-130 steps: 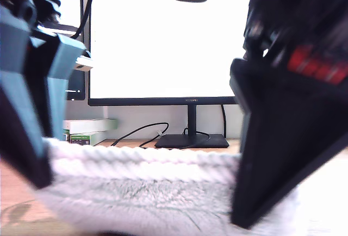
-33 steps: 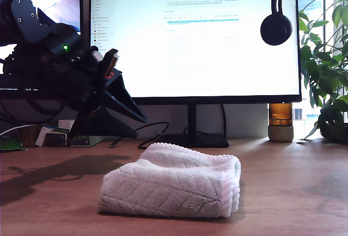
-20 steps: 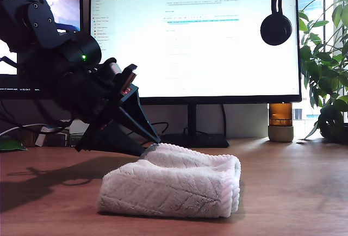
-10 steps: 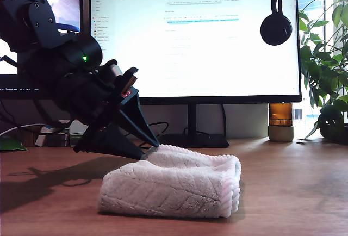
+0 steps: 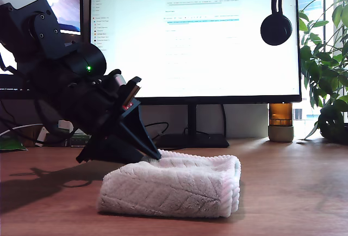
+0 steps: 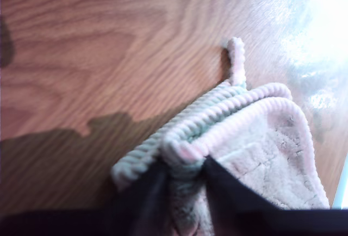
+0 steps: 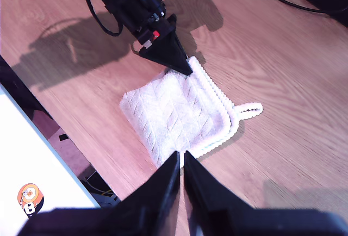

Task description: Fold the tea towel to a neat square and place it to the right

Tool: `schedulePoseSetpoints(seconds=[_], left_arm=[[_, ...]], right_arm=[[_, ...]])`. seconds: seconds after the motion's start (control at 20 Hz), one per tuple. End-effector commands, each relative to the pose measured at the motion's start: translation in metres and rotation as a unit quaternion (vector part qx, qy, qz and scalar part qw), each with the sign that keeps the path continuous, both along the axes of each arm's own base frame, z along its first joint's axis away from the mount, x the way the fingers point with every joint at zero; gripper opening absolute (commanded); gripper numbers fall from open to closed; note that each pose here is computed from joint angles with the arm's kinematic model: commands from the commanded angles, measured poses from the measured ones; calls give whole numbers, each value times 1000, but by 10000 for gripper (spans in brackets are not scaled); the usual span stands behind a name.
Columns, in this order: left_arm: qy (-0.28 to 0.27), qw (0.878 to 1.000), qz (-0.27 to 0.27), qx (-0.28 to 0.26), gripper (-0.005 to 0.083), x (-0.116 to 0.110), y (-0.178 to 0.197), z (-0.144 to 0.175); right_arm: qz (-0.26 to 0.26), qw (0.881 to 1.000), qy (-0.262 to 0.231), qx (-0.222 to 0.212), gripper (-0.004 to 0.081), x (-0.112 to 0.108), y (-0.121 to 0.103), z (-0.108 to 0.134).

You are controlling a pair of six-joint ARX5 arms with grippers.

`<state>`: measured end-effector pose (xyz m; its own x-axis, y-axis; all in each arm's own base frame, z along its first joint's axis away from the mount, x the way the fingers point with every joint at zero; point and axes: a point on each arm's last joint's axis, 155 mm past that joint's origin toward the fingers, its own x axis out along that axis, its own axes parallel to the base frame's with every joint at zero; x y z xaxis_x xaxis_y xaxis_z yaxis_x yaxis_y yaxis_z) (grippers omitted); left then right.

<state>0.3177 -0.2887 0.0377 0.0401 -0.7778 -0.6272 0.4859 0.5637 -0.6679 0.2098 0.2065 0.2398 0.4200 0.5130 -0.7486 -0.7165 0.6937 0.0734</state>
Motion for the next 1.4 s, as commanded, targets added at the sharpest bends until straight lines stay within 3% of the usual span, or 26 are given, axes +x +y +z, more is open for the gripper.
schedulePoseSetpoints(seconds=[0.0, 0.15, 0.5, 1.1, 1.15, 1.35], left_arm=[[-6, 1000, -14, -18, -24, 2, -9, 9], [6, 999, -25, -34, -24, 0, -14, 22], [30, 999, -33, -2, -24, -8, 1, 15], [-10, 998, -11, 57, -23, 12, 34, 0], [-14, 998, -9, 62, -6, 14, 34, -1], [-23, 996, -5, 81, 313, 17, 36, -5]], right_arm=[[2, 1000, 1, 0, -13, 0, 2, -1], [2, 1000, 1, 0, -13, 0, 2, -1], [2, 1000, 0, 0, -13, 0, 2, -1], [1, 1000, -3, 4, -13, 2, 4, 1], [1, 1000, -5, 6, -13, 3, 4, 2], [1, 1000, -12, 13, -13, 5, 7, 5]])
